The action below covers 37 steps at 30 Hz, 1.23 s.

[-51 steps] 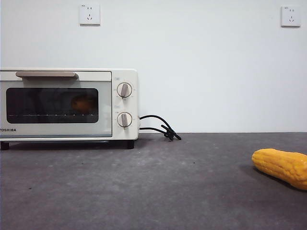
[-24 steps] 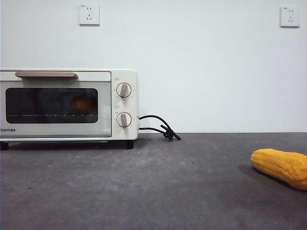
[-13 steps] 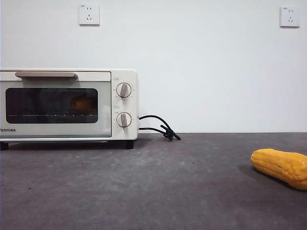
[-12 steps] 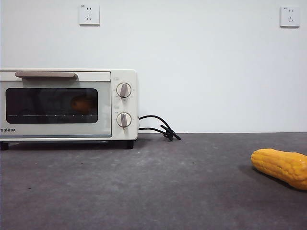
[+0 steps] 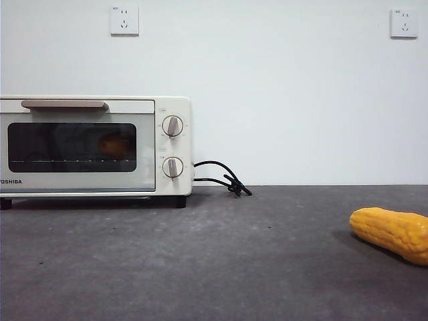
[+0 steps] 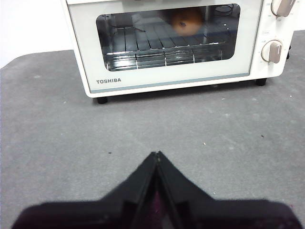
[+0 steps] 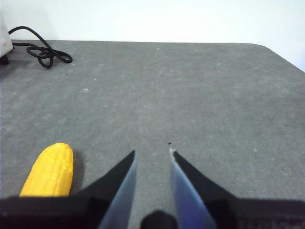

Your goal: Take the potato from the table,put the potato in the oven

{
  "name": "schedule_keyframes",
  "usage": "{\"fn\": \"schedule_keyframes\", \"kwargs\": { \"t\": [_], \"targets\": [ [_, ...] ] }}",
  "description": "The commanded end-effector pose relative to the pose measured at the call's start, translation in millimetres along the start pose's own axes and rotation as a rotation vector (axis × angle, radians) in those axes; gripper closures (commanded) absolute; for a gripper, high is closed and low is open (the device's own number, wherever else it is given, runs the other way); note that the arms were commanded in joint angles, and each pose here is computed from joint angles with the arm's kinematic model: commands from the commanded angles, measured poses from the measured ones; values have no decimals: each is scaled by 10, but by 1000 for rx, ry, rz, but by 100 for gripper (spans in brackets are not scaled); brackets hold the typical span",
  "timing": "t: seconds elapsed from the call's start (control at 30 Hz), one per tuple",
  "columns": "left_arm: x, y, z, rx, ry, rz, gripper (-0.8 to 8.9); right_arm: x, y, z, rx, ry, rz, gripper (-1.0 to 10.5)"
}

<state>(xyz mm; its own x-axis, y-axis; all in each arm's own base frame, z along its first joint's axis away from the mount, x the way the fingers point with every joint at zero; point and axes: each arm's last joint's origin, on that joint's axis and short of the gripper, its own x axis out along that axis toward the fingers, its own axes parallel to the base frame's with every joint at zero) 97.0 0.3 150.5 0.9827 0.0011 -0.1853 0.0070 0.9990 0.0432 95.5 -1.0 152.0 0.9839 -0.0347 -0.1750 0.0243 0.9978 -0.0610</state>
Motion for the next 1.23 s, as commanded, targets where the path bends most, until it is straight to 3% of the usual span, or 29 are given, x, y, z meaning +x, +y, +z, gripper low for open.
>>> {"fn": "schedule_keyframes", "kwargs": {
  "t": [0.03,1.23],
  "targets": [
    [11,2,-27,10,4,4,817,6,1,-21,11,3,0,823],
    [-7,3,-1,10,-32,7,818,7,1,-21,11,3,-1,823]
  ]
}}
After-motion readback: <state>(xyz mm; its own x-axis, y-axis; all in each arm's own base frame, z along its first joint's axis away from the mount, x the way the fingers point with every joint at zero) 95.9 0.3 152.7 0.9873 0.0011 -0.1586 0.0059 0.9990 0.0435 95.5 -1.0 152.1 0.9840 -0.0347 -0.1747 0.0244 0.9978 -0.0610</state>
